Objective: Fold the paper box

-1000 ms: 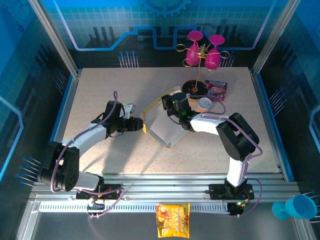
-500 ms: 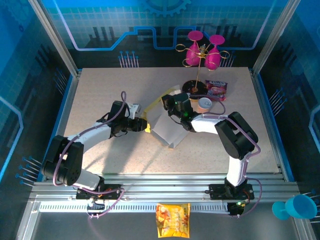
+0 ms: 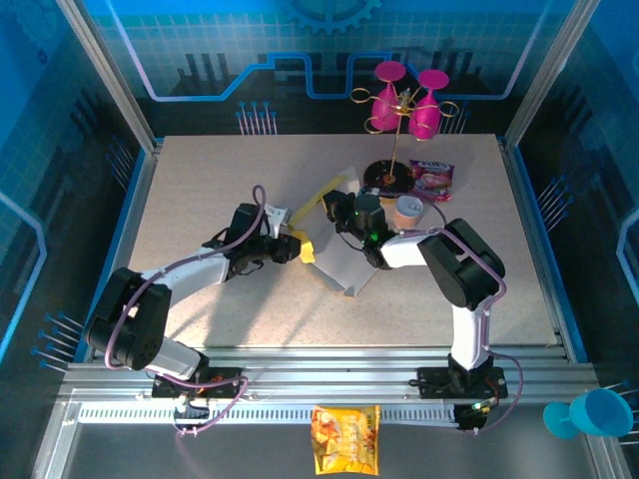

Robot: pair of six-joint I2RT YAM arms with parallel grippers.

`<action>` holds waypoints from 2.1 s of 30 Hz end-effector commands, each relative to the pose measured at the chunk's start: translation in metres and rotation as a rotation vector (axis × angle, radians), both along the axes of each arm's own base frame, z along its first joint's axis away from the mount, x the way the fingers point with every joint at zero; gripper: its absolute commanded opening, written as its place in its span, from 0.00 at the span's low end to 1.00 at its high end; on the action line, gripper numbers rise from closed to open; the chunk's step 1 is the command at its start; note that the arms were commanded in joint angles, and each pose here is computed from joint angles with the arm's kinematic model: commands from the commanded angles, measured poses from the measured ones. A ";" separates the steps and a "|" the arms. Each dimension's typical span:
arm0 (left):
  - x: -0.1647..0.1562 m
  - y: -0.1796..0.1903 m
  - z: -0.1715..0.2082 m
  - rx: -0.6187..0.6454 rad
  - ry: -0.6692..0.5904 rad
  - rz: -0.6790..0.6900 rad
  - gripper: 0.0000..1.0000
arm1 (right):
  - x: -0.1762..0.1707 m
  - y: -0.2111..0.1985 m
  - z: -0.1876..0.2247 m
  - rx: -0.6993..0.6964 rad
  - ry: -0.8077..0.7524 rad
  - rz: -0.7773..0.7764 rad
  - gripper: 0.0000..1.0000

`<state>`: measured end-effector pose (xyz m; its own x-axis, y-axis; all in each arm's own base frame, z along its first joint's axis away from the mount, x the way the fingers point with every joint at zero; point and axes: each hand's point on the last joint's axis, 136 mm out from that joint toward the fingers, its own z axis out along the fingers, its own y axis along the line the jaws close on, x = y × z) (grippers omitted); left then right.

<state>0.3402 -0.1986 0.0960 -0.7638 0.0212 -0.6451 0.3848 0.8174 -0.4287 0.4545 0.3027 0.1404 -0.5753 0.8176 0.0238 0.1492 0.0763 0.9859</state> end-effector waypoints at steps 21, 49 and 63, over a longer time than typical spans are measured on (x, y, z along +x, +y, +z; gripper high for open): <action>0.023 0.011 -0.017 0.114 -0.051 0.321 0.46 | -0.005 -0.019 -0.009 0.038 -0.021 -0.032 0.00; 0.036 0.043 -0.040 0.459 -0.005 0.622 0.00 | -0.005 -0.023 0.005 0.098 -0.016 -0.076 0.00; 0.031 0.075 0.002 0.593 -0.075 0.533 0.00 | -0.030 -0.105 0.067 -0.128 0.066 -0.221 0.63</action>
